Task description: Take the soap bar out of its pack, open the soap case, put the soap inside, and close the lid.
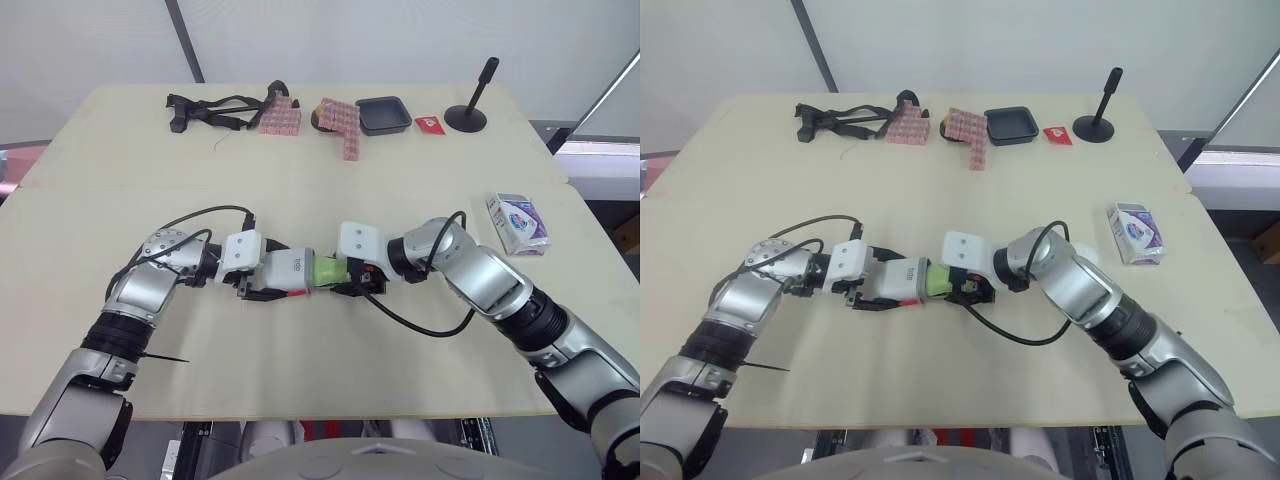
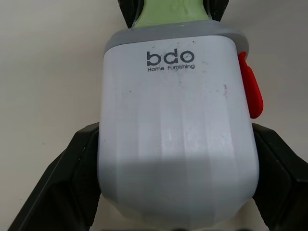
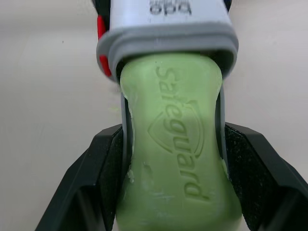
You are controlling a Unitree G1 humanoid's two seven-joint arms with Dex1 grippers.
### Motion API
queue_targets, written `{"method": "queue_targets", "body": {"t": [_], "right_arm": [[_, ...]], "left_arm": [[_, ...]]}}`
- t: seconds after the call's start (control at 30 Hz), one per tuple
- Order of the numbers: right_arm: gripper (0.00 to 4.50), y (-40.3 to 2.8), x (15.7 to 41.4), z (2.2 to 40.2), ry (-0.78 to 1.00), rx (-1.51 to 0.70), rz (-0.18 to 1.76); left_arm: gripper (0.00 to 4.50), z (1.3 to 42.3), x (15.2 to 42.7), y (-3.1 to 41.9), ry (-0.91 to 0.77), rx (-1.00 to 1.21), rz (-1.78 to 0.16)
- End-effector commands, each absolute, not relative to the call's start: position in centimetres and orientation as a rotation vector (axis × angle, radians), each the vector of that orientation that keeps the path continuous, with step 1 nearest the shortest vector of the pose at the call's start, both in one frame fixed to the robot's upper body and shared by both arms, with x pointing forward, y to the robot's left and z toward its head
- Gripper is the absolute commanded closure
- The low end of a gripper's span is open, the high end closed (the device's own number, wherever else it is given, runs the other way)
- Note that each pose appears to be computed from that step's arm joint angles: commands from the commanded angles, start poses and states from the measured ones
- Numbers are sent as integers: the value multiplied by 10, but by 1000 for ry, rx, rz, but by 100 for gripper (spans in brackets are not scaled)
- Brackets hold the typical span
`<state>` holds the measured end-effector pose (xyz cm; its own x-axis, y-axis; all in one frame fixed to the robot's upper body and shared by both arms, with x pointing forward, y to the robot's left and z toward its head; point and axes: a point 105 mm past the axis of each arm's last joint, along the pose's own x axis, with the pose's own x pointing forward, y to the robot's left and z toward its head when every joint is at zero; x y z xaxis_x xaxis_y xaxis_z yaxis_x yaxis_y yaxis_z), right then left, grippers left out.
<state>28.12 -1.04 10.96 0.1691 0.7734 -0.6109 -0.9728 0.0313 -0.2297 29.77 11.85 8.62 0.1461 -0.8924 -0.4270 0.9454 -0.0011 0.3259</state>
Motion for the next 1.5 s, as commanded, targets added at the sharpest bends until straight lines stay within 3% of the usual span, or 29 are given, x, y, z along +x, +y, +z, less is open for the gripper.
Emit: {"method": "queue_targets", "body": {"t": [0.03, 0.37, 0.43, 0.5, 0.53, 1.27, 1.37, 1.4, 1.5], "right_arm": [[191, -5, 282, 122, 313, -721, 1398], [191, -7, 281, 117, 370, -746, 1390], [84, -7, 280, 117, 379, -727, 1393], [9, -7, 277, 118, 388, -714, 1403], [4, -8, 276, 118, 391, -707, 1404], [4, -58, 287, 145, 355, -617, 1299], [130, -67, 288, 145, 366, -586, 1287], [146, -70, 288, 145, 373, -577, 1284], [249, -81, 290, 138, 393, -576, 1262]], "left_arm": [[102, 94, 295, 110, 55, 644, -1475], [102, 89, 288, 96, 49, 610, -1485], [102, 87, 287, 96, 56, 612, -1485], [102, 86, 288, 96, 60, 612, -1483], [102, 85, 288, 96, 62, 613, -1481], [102, 86, 292, 98, 75, 604, -1472], [102, 86, 292, 98, 76, 604, -1470], [102, 86, 292, 98, 76, 605, -1470], [102, 86, 293, 99, 77, 605, -1468]]}}
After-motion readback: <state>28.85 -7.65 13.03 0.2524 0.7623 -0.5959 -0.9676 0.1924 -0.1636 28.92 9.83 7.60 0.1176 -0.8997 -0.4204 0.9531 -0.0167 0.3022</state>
